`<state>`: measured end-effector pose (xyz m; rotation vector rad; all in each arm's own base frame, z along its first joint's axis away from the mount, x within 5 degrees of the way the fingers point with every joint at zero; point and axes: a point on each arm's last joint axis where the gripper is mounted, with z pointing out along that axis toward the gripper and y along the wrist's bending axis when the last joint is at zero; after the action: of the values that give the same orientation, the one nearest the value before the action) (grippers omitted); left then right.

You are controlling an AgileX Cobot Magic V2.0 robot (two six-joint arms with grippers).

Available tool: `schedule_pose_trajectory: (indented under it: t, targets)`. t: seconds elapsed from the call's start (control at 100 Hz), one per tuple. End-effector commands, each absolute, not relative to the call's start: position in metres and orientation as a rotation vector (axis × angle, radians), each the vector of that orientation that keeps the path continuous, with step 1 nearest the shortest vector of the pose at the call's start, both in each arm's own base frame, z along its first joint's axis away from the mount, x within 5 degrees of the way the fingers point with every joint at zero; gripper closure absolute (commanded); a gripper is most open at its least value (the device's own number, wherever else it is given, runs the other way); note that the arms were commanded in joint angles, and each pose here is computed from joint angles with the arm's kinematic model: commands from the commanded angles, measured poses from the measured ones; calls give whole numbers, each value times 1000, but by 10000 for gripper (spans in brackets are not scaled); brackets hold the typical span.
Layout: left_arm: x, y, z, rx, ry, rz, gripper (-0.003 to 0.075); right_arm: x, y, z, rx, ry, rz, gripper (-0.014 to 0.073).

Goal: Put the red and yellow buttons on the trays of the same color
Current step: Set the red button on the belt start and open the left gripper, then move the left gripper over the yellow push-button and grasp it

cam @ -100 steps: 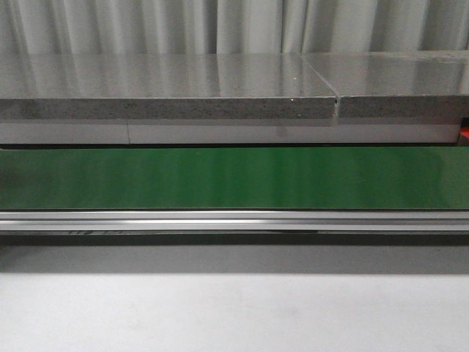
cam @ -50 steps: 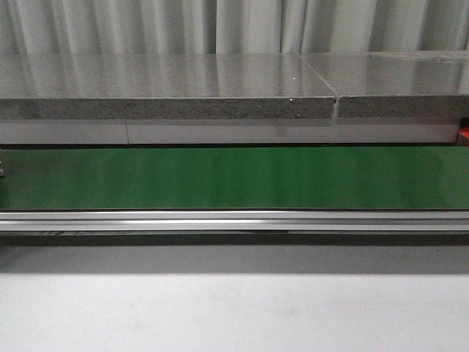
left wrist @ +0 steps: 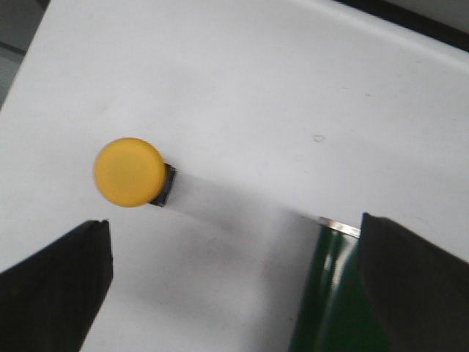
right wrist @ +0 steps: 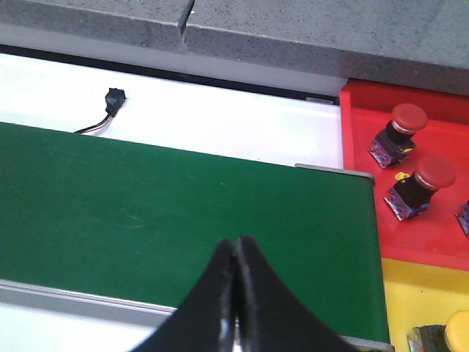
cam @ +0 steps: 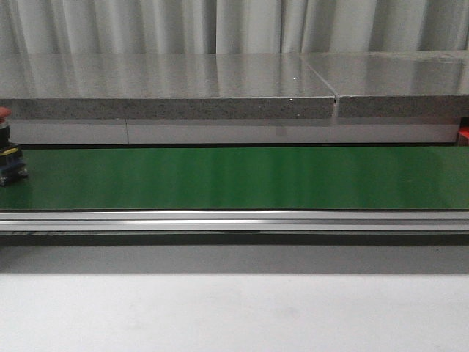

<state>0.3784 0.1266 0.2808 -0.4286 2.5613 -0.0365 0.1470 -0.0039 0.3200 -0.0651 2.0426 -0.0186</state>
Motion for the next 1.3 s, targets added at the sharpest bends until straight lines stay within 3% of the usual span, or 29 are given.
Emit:
schedule_pose_trajectory:
  t: [0.0, 0.68, 0.81, 0.95, 1.2, 1.29]
  targets:
    - [380, 140, 301, -450, 2437, 4, 71, 149, -5, 336, -61, 1937, -40, 663]
    - [415, 171, 223, -525, 2430, 46, 71, 149, -5, 336, -61, 1937, -40, 663]
    - [417, 172, 219, -527, 2425, 49, 112, 149, -5, 336, -61, 1937, -40, 663]
    - [417, 172, 219, -527, 2425, 49, 245, 149, -5, 336, -61, 1937, -40, 663]
    - [415, 170, 220, -529, 2454, 38, 654, 149, -5, 336, -61, 1937, -40, 663]
    - [411, 169, 230, -524, 2446, 38, 738, 149, -5, 336, -61, 1937, -40, 663]
